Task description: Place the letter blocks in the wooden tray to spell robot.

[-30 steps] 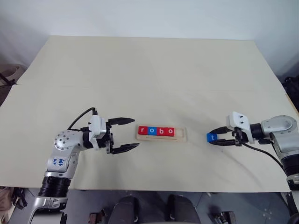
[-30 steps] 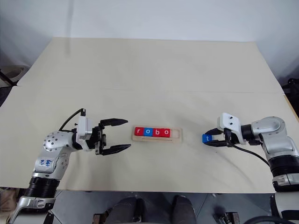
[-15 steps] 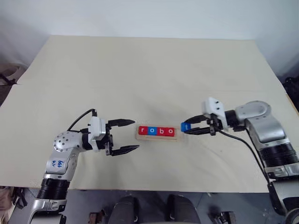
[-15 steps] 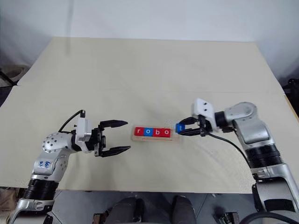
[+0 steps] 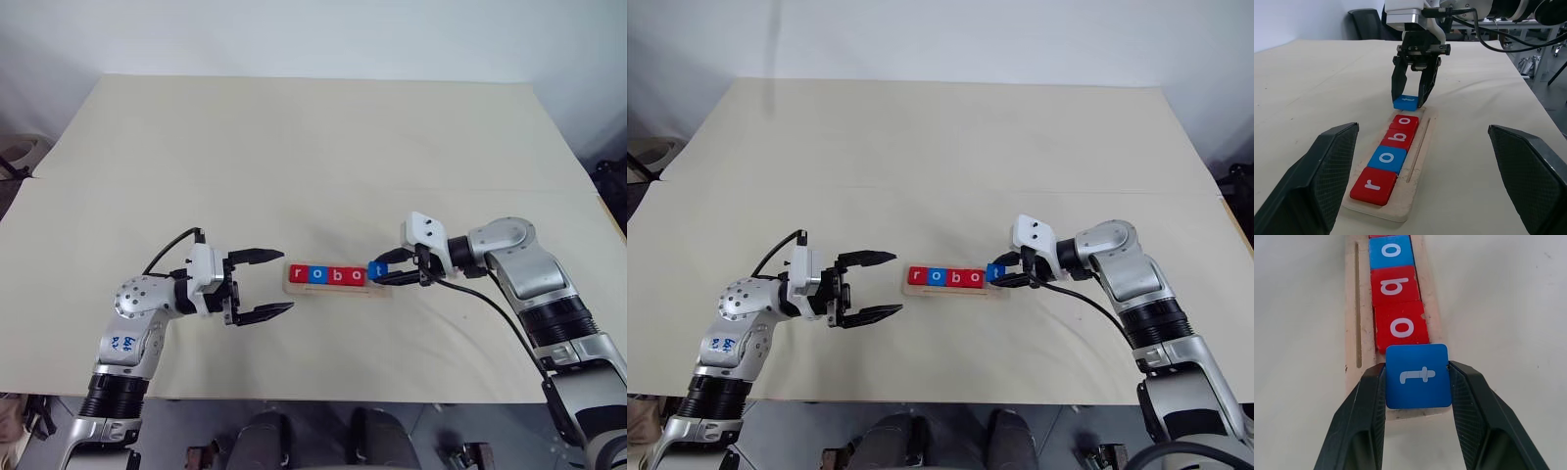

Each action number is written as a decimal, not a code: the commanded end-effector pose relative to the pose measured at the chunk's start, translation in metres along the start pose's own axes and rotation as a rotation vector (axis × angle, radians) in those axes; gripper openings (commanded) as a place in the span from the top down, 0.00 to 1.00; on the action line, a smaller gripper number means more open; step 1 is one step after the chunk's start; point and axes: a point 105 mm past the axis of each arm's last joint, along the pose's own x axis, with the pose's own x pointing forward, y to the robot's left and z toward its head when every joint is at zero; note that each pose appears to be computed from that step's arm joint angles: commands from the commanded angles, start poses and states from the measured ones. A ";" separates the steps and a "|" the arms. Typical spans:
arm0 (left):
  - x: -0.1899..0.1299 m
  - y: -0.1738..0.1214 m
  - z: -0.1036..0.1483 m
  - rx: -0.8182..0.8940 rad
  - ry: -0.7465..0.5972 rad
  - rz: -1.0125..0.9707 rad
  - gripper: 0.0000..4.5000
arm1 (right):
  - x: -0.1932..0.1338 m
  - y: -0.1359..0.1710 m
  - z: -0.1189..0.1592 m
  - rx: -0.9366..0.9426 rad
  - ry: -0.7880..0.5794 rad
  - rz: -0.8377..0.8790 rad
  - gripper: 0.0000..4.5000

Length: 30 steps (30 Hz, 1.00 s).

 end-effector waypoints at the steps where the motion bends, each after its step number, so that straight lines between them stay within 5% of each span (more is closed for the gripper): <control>1: -0.001 0.000 0.011 0.047 -0.020 0.004 0.00 | 0.000 0.006 0.010 0.001 -0.034 0.030 0.37; 6: -0.001 -0.001 0.011 0.047 -0.020 0.006 0.00 | -0.006 0.002 0.013 -0.011 -0.053 -0.009 0.00; 11: -0.003 -0.001 0.010 0.045 -0.018 0.012 0.00 | -0.029 0.000 0.008 -0.010 -0.046 -0.063 0.00; 16: -0.006 0.002 0.009 0.047 -0.008 0.025 0.00 | -0.046 0.002 0.003 0.004 -0.067 -0.122 0.29; 21: -0.019 0.004 0.005 0.046 0.036 0.040 0.00 | -0.068 0.008 0.004 -0.005 -0.164 -0.206 0.29; 26: -0.039 0.010 -0.003 0.027 0.104 0.077 0.00 | -0.085 0.031 -0.009 -0.044 -0.226 -0.274 0.02; 30: -0.044 0.016 -0.005 0.033 0.118 0.088 0.00 | -0.086 0.039 -0.012 -0.069 -0.283 -0.313 0.01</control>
